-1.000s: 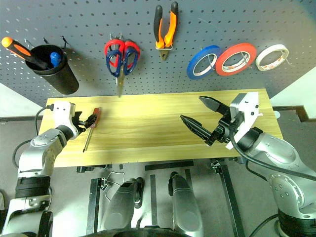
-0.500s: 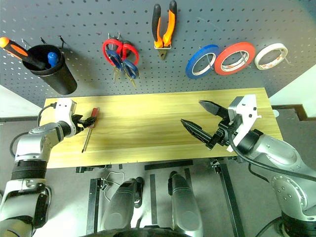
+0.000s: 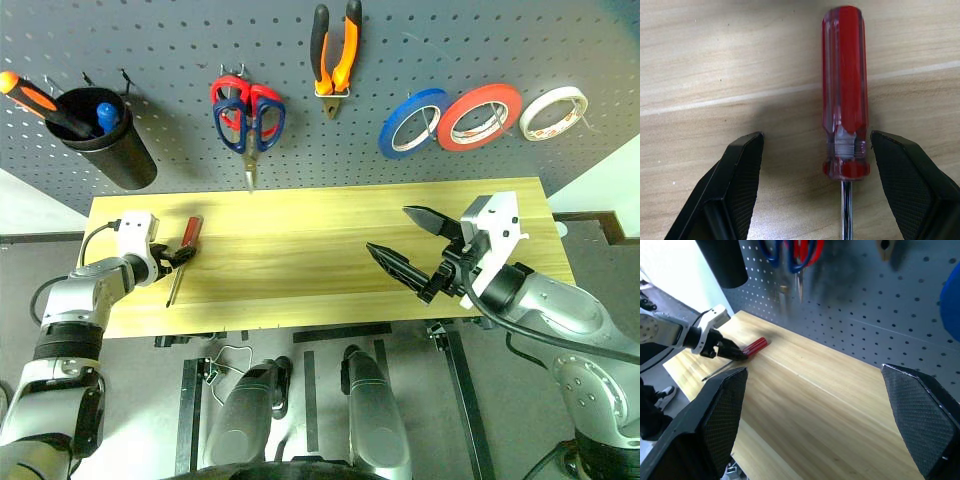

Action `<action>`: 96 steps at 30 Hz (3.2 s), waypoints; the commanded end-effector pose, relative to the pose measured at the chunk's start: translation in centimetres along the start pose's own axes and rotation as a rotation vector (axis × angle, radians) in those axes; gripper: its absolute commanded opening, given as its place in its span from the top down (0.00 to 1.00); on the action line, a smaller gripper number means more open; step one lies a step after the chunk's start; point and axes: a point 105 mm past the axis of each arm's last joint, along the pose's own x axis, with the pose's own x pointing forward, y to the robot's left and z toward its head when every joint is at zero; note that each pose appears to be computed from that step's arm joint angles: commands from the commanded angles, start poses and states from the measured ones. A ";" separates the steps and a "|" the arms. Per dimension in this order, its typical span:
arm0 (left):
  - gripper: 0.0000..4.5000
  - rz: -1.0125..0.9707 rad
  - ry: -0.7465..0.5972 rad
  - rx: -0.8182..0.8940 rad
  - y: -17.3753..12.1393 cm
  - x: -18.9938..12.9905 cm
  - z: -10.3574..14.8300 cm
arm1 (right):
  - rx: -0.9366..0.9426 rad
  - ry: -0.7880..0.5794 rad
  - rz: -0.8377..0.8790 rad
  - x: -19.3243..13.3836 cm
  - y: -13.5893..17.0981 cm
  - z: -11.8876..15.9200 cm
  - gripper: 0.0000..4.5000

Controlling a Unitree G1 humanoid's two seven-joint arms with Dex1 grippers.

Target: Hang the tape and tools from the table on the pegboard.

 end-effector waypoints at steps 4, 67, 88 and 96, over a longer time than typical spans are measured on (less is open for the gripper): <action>0.25 -0.017 -0.006 0.009 -0.8 0.5 -0.1 | -0.040 -0.018 0.003 -0.4 0.6 1.0 0.00; 0.81 -0.155 -1.342 0.510 -13.7 -16.1 19.3 | -0.188 -0.395 0.281 1.0 3.3 8.6 0.00; 0.81 0.012 -1.488 0.543 -10.6 -16.4 23.5 | -0.183 -0.365 0.286 1.3 3.1 8.5 0.00; 0.81 0.097 -1.473 0.522 -9.3 -16.3 22.6 | -0.168 -0.327 0.260 0.7 2.9 8.5 0.00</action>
